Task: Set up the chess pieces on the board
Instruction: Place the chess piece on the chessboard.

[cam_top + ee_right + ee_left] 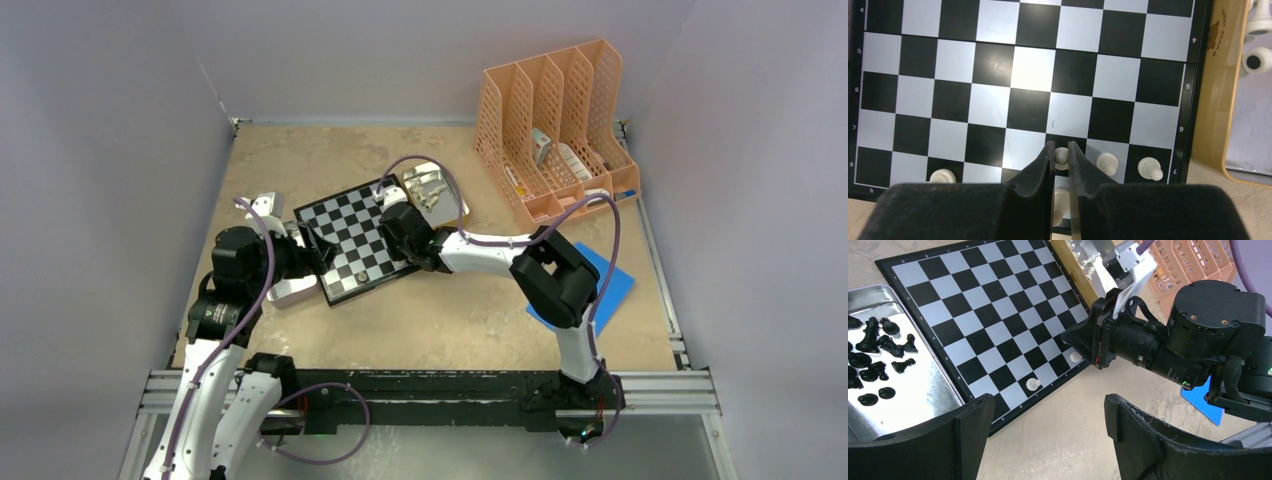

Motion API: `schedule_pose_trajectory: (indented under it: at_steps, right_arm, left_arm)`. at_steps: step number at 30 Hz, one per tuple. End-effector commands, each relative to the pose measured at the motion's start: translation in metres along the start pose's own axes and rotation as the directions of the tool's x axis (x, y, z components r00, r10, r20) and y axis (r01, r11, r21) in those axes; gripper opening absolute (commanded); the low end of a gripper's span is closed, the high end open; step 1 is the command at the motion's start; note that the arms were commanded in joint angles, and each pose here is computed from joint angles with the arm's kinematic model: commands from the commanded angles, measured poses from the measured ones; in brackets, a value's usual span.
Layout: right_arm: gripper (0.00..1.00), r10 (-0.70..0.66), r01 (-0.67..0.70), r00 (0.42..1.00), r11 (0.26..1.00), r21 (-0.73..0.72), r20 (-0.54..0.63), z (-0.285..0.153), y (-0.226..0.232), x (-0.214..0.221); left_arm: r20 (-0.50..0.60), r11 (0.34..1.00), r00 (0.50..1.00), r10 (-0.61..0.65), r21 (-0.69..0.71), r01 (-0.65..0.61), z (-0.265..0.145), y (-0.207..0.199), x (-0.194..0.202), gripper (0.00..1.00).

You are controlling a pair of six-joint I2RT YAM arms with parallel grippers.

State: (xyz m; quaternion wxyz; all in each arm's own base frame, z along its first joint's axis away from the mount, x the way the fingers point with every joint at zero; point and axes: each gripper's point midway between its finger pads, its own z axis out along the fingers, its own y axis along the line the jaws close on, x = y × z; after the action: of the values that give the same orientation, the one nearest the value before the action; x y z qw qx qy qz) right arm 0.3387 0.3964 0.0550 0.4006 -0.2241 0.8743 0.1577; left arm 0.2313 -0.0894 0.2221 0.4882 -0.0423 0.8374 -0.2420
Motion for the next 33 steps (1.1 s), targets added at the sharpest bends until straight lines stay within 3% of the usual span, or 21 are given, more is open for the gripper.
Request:
schedule_pose_trajectory:
  at_steps: [1, 12, 33]
  right_arm:
    - [0.15, 0.028, -0.028, 0.998, 1.0, 0.003, 0.058, -0.0063, 0.0058, -0.028]
    - [0.2, 0.024, -0.024, 0.999, 1.0, 0.002, 0.04, -0.0019, 0.007, -0.0244]
    - [0.17, 0.006, -0.006, 1.0, 1.0, 0.029, 0.012, -0.0031, 0.0031, -0.0193]
  left_arm:
    - [0.029, 1.0, 1.0, 0.002, 0.004, -0.002, -0.0005, -0.0026, -0.0082, 0.81]
    - [0.03, 1.0, 1.0, 0.001, 0.003, -0.001, -0.0009, -0.0028, -0.0085, 0.81]
    - [0.034, 1.0, 0.999, 0.001, 0.002, -0.001, -0.0014, -0.0026, -0.0091, 0.81]
